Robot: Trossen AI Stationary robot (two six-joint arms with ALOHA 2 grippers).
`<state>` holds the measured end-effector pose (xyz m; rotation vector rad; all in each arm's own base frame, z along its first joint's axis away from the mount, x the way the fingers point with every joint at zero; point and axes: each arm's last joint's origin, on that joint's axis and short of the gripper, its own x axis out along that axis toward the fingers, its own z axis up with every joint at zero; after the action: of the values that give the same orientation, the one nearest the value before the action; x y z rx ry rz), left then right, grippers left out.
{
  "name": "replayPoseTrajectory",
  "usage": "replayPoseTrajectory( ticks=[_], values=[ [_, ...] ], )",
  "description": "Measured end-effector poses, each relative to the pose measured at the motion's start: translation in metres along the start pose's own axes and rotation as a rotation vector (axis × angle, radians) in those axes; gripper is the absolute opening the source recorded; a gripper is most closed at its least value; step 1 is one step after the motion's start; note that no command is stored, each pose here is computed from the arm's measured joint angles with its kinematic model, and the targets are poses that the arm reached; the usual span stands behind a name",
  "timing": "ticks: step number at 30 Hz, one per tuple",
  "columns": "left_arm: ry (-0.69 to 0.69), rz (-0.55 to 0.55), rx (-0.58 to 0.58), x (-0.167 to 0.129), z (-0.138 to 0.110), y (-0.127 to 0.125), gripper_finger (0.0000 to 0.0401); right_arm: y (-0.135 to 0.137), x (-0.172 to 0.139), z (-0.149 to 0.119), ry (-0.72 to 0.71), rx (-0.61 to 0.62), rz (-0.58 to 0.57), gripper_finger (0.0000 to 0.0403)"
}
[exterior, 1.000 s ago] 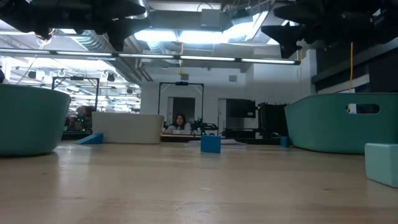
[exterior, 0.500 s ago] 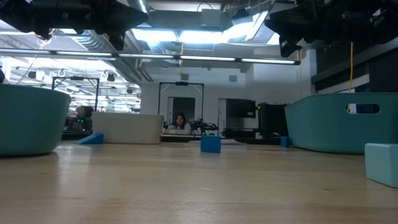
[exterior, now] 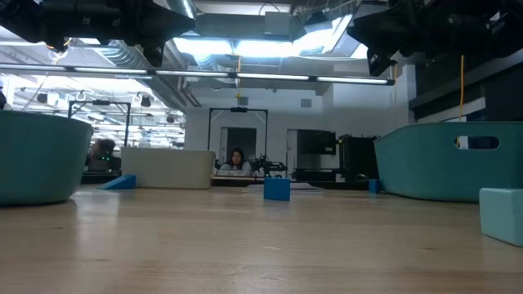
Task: Sort & place blocks by color
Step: Put the light blue block into the right green bin
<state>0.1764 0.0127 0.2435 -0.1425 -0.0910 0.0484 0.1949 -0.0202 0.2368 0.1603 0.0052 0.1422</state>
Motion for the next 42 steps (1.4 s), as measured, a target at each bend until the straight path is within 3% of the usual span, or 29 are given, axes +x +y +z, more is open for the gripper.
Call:
replayPoseTrajectory(
  ticks=[5, 15, 26, 29, 33, 37, 42],
  values=[
    [0.0, 0.0, 0.0, 0.0, 0.0, 0.0, 0.0, -0.002, 0.0, 0.0, -0.005, 0.01, -0.058, 0.013],
    [0.0, 0.0, -0.002, 0.0, 0.0, 0.0, 0.0, -0.002, 0.0, -0.002, 0.015, -0.002, -0.062, 0.0263],
    [0.0, 0.0, -0.004, 0.0, 0.0, 0.0, 0.0, -0.001, 0.001, -0.002, 0.032, 0.023, -0.052, 0.0283],
    [0.0, 0.0, -0.008, 0.0, 0.0, 0.0, 0.0, 0.008, 0.007, 0.004, 0.135, 0.061, -0.039, 0.0283],
    [0.0, 0.0, -0.009, 0.0, 0.0, 0.0, 0.0, 0.026, 0.011, 0.011, 0.395, 0.093, -0.044, 0.0283],
    [0.002, 0.0, -0.009, 0.0, 0.0, 0.0, 0.0, 0.051, 0.011, 0.021, 0.562, 0.221, 0.003, 0.0283],
    [0.005, 0.0, -0.011, 0.0, 0.0, 0.0, 0.0, 0.081, 0.005, 0.011, 0.762, 0.414, 0.024, 0.0283]
  ],
)
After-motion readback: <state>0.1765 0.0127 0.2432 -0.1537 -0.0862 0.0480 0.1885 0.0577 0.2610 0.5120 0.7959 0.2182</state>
